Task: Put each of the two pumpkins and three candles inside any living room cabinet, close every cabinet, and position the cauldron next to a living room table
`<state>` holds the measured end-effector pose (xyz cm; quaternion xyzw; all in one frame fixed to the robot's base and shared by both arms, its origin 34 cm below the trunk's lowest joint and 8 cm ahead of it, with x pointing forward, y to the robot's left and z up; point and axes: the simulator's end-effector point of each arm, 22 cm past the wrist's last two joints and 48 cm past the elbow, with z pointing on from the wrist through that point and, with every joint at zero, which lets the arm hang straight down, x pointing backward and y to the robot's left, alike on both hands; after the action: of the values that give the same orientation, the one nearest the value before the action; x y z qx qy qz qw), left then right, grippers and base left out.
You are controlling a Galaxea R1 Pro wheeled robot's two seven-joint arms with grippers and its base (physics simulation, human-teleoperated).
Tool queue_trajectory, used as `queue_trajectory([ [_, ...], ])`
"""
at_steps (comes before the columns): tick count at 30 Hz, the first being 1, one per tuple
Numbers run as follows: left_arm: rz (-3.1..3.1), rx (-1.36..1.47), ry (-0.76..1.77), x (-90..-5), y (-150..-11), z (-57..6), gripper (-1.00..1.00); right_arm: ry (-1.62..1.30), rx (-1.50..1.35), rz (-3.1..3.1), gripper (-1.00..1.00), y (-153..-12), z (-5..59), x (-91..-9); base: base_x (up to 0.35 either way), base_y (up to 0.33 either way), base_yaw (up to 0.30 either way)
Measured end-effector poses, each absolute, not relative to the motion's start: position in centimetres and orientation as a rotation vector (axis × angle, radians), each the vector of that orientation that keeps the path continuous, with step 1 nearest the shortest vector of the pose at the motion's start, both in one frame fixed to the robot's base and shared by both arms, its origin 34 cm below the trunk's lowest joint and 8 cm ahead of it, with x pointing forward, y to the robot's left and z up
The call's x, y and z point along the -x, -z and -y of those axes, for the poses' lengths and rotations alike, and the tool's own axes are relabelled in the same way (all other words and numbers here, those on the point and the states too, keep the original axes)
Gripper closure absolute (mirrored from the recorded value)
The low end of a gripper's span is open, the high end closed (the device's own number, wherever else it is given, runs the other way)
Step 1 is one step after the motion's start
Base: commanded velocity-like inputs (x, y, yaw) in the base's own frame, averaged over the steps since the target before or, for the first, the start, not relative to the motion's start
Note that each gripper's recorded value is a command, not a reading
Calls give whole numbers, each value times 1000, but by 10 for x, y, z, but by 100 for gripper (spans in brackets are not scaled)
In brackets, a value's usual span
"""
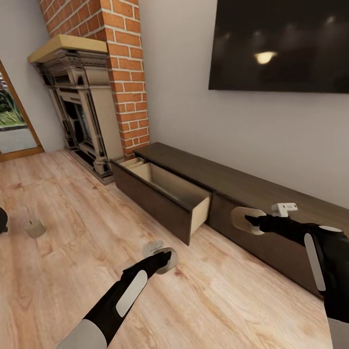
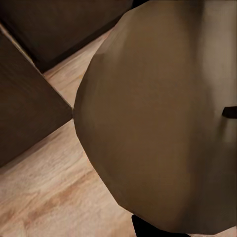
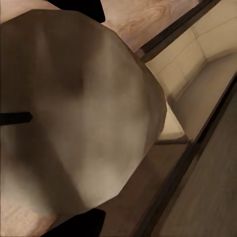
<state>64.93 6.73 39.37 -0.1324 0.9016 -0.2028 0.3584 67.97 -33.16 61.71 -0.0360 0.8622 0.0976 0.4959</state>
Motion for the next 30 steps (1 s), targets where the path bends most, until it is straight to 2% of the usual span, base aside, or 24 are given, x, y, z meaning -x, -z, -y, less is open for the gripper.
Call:
queue_trajectory([
  [30, -2326, 341, 525, -650, -394, -67, 100, -240, 84, -2089, 100, -617, 331, -680, 283, 191, 0],
])
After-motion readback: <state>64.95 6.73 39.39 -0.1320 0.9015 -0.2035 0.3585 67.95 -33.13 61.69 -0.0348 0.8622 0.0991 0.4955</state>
